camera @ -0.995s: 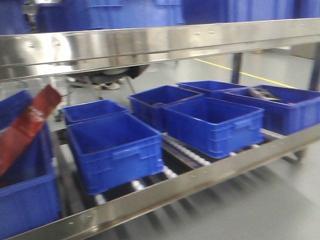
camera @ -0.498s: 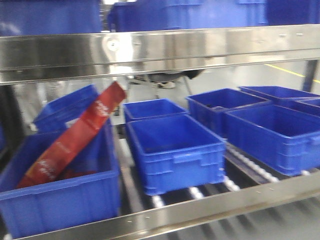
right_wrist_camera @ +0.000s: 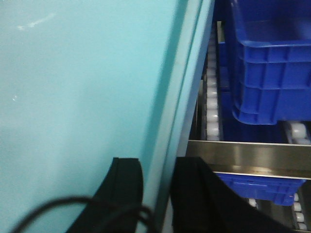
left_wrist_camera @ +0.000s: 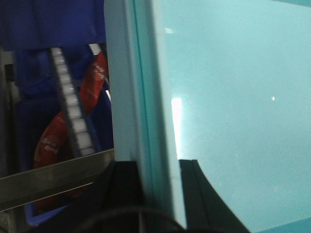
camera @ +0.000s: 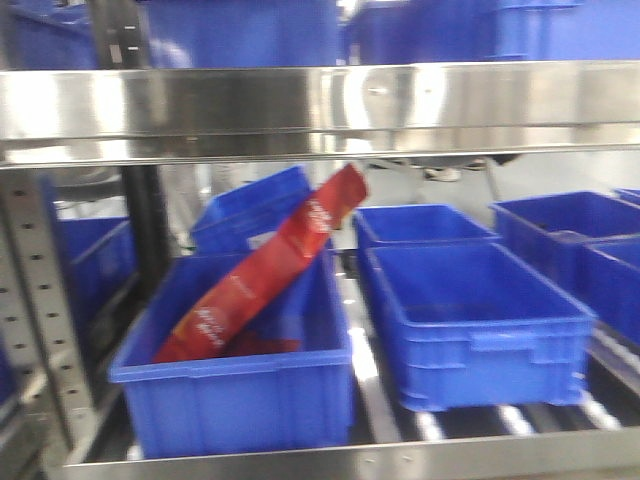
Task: Move two blue bins to right shelf middle
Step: 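Turn and drive up to the shelf holding the red bag bin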
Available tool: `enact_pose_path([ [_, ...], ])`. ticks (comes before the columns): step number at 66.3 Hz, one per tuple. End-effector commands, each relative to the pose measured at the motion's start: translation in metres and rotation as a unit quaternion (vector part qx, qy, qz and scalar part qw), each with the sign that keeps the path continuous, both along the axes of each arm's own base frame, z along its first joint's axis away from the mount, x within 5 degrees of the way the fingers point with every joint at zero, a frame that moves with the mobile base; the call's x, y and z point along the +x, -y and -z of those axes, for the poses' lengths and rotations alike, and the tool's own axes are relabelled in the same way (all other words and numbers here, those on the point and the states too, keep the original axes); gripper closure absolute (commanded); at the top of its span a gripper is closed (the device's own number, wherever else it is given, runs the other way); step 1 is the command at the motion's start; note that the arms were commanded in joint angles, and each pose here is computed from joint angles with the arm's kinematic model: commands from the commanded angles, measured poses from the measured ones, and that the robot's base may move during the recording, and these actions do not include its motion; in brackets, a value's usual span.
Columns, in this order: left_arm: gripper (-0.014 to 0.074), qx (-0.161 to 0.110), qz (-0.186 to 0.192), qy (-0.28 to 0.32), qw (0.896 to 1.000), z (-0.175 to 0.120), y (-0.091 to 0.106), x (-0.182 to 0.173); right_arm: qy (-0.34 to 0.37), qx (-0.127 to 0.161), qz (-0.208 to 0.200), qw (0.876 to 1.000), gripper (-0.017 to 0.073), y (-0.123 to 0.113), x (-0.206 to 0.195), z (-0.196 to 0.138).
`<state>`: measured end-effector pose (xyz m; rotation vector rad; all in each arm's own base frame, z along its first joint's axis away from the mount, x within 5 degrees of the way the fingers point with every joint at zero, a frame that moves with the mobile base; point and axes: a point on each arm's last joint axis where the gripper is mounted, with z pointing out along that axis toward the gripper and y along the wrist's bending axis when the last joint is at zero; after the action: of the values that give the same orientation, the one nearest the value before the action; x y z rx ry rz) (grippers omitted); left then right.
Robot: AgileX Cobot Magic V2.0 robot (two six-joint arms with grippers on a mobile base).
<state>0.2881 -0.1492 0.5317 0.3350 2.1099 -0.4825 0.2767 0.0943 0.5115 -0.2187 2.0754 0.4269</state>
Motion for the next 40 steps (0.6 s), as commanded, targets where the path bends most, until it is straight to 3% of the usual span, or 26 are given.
enact_pose_path([
  [1,0.0704,-0.129,0.086,0.025,0.988,-0.0235,0.0227,-0.0193,0.028,0.069,-0.034,0.997,0.0713,-0.0129,-0.0060,-0.0133],
  [40,0.0704,-0.129,0.086,0.025,0.988,-0.0235,0.0227,-0.0193,0.028,0.069,-0.034,0.997,0.0713,-0.0129,-0.0060,-0.0133],
])
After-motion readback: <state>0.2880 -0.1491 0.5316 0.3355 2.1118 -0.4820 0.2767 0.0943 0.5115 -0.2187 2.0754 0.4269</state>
